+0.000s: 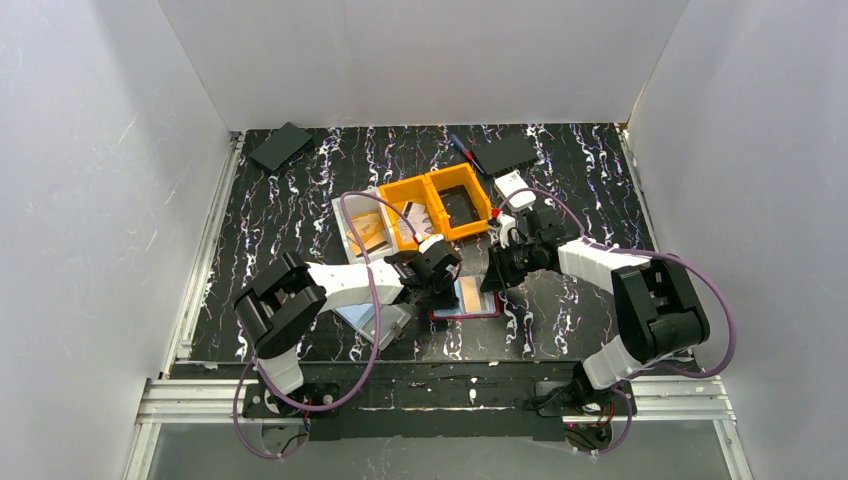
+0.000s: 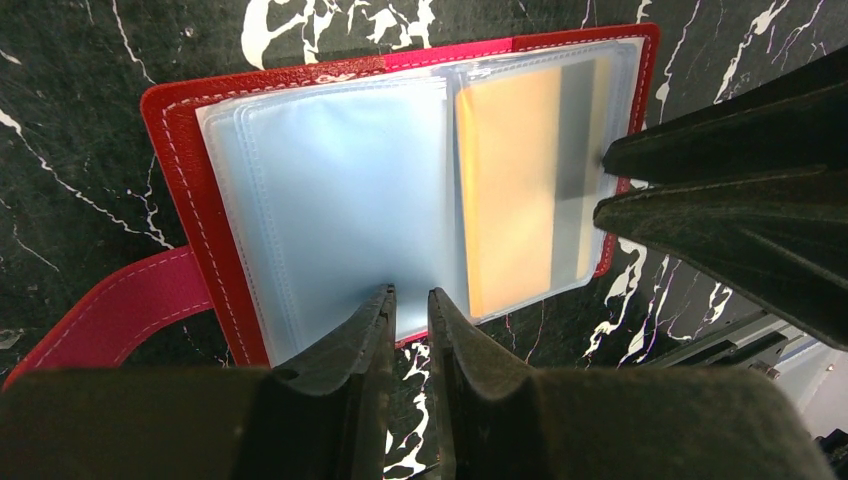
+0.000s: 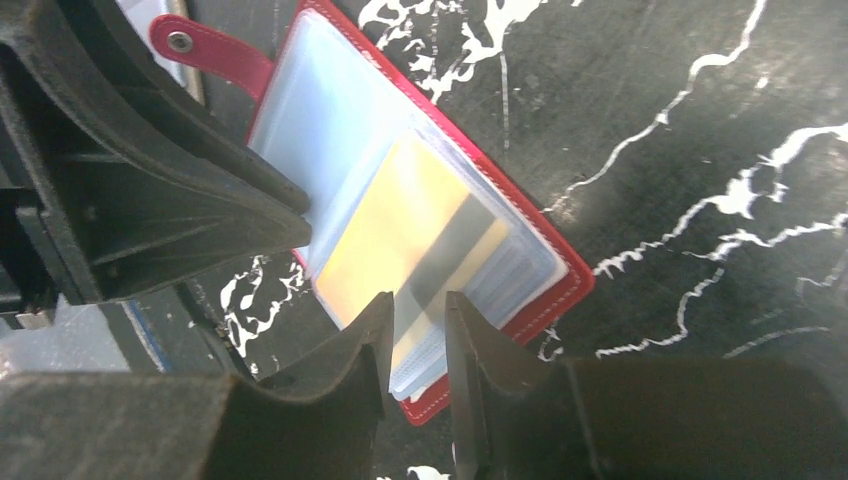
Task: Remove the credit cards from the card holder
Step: Remove the credit card from the card holder.
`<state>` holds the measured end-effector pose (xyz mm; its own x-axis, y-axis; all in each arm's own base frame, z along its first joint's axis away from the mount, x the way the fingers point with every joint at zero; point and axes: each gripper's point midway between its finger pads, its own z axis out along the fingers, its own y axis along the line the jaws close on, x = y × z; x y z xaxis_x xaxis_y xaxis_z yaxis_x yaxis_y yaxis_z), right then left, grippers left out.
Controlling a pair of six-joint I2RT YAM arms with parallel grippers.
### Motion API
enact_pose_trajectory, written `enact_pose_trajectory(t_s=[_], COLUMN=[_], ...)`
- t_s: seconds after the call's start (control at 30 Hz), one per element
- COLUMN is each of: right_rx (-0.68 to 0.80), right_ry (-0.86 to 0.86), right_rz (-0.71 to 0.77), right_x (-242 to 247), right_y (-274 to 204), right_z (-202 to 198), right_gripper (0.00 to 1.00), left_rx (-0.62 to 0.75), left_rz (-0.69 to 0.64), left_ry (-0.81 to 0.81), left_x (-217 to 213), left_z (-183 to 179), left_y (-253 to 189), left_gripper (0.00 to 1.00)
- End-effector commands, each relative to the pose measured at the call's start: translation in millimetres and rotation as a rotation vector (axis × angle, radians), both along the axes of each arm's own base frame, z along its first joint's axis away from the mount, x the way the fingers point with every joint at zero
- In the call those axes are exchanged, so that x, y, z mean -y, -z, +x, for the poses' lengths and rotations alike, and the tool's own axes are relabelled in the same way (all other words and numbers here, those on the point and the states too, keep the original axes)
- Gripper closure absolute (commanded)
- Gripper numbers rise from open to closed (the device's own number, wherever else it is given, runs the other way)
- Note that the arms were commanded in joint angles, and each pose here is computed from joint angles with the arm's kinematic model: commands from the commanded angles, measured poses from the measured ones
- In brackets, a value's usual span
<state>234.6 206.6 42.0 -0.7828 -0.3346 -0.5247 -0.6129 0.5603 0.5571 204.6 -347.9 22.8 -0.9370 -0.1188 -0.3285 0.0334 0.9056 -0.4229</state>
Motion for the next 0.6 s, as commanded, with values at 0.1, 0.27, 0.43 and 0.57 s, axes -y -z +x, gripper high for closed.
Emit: enact_pose_trajectory(t_s=[0.1, 0.27, 0.43, 0.57], right_rx=[0.095, 0.053, -0.01, -0.036], right_ry=[0.028, 0.01, -0.041, -0.044], right_rz=[-0.057, -0.025, 0.068, 0.092], right_x=[9.3, 4.4, -8.3, -11.4], right_y=[-4.5, -2.0, -8.1, -9.2], right_z=[13.3, 6.5, -6.1, -9.4], right_gripper=[0.65, 0.63, 0.64, 0.65], left_rx=[-0.045, -0.046, -0.047, -0.052], left_rz=[0.076, 0.069, 0.051, 0.038], left_ry=[0.004, 0.011, 0.025, 0.032], left_x=[-20.2, -18.4, -14.0, -11.5], left_z=[-13.1, -13.2, -14.0, -15.1], left_y=[16.7, 16.1, 14.1, 14.0], left_gripper=[0.83, 0.83, 0.83, 0.83])
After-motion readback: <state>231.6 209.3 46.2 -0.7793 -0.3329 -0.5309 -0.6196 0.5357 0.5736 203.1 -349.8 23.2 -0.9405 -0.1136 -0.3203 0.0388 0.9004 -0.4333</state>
